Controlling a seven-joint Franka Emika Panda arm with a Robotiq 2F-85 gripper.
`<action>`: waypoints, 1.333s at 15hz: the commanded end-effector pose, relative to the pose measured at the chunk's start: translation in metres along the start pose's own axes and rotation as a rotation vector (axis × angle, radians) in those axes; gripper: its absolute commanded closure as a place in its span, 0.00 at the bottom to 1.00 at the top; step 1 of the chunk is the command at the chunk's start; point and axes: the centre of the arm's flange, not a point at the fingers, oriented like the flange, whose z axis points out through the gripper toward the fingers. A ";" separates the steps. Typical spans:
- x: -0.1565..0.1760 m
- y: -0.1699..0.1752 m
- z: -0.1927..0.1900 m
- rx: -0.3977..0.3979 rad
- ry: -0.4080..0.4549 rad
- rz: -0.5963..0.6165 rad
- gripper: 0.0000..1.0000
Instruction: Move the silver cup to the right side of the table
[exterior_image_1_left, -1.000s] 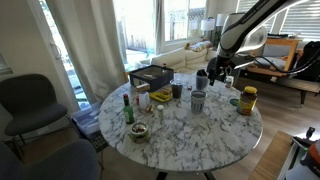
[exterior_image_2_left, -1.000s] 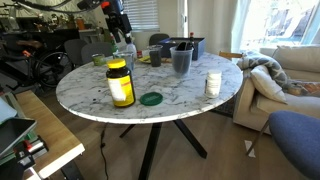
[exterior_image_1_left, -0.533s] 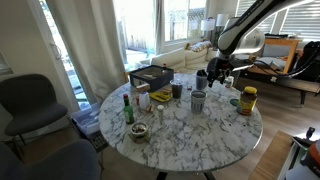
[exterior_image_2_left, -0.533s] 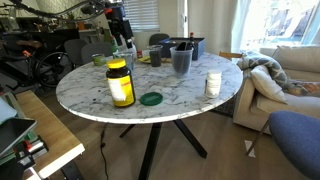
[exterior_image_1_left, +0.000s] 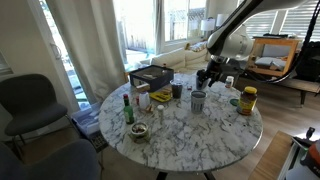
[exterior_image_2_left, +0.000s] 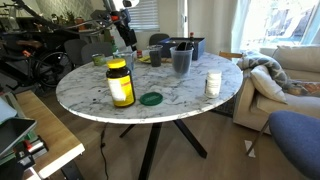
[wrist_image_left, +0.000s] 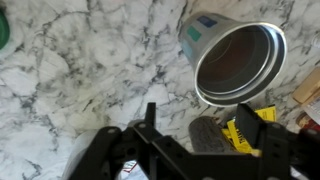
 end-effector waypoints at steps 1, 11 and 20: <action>0.009 0.005 0.027 0.039 -0.048 0.029 0.47; 0.008 0.025 0.049 0.006 -0.134 0.084 0.95; 0.012 0.021 -0.024 -0.063 -0.050 0.063 0.99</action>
